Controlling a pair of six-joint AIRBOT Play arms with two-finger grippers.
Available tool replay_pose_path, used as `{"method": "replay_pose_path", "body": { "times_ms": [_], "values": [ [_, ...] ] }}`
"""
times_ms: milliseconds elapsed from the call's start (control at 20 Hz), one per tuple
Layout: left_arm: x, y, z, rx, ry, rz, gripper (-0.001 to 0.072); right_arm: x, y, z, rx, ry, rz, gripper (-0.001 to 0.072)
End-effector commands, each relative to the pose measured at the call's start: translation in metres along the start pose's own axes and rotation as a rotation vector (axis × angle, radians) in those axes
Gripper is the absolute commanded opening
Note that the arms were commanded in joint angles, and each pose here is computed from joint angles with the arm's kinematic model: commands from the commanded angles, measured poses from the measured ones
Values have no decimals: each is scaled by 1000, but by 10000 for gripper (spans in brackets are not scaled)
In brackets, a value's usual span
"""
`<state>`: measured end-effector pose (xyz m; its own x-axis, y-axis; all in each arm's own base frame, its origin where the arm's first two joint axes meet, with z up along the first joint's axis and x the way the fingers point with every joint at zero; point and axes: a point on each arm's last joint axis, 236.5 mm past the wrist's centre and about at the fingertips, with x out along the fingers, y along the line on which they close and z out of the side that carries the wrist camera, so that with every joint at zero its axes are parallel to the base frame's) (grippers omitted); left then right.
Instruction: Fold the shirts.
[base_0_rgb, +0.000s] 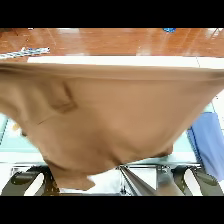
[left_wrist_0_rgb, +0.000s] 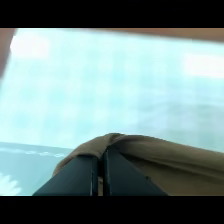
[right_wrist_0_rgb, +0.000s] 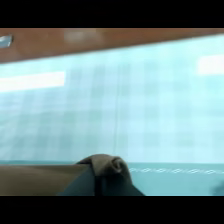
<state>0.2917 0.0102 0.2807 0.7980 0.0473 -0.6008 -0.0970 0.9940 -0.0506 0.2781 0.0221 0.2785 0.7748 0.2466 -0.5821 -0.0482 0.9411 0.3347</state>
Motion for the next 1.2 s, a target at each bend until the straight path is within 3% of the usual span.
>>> {"method": "replay_pose_path", "body": {
  "times_ms": [0,300,500,800,1000,1150],
  "values": [
    [116,-8,-13,-43,35,-4,17,89,-33,-16,80,143,84,25],
    [296,-37,-38,-145,142,-77,17,252,-96,-20,328,207,222,25],
    [362,-65,-83,-282,330,-145,17,322,-129,-37,474,250,245,25],
    [370,-75,-105,-341,454,-178,17,337,-131,-58,495,341,277,25],
    [328,-58,-108,-105,616,-250,17,305,-107,-74,376,459,341,25],
    [315,-47,-144,-68,754,-263,17,292,-120,-113,341,613,270,25]
  ]
}}
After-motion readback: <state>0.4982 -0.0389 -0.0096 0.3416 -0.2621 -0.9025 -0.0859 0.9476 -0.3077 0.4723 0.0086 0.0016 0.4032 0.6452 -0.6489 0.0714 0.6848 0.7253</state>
